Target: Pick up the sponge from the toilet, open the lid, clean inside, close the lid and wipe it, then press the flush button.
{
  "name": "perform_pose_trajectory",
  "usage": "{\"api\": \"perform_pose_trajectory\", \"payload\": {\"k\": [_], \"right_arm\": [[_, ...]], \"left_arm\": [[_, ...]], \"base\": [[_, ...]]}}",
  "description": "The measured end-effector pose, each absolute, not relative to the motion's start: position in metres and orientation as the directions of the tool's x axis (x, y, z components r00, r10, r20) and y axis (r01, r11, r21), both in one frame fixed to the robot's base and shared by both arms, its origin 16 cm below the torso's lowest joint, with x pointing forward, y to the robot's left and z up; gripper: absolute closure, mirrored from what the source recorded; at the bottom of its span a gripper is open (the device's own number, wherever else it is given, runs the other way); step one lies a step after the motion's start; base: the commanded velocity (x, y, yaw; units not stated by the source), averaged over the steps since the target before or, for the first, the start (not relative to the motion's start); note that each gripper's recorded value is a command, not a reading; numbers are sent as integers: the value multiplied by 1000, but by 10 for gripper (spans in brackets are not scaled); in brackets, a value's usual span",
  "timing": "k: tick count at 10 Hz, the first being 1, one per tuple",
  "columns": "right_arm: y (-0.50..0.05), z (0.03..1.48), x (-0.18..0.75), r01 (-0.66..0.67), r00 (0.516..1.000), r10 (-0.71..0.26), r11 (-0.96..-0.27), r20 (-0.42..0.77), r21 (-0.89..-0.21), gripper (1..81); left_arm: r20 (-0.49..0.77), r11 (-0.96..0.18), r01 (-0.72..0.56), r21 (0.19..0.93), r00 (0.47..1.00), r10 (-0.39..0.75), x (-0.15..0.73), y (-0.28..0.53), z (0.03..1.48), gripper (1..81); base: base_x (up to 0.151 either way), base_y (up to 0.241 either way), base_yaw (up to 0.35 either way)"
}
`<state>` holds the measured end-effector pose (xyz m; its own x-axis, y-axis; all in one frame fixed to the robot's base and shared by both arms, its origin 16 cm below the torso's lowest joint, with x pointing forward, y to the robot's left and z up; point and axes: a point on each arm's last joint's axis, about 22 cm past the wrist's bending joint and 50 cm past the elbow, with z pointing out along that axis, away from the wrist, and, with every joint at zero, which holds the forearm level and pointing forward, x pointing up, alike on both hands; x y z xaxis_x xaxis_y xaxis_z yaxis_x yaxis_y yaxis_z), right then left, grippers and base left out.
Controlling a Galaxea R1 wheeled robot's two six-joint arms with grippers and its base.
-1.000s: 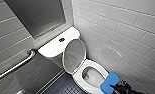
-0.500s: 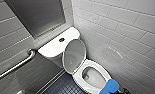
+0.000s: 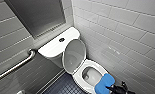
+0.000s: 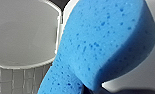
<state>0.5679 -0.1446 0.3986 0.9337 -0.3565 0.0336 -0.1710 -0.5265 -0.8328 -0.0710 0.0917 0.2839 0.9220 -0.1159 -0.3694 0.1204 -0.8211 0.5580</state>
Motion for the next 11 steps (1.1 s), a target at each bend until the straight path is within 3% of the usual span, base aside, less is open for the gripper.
{"api": "perform_pose_trajectory", "payload": {"k": [3,6,11], "right_arm": [[-91,403,598,-94,969,-245,-519,43,-850,811],[-81,369,653,-38,978,-185,-612,96,-790,811],[-9,391,750,129,975,-51,-664,217,-737,811]], "left_arm": [[-368,-821,120,558,923,-115,-71,92,284,10],[-366,-822,119,557,923,-114,-70,92,283,10],[-366,-823,119,556,923,-114,-70,93,283,10]], "base": [[0,0,0],[0,0,0],[0,0,0]]}}
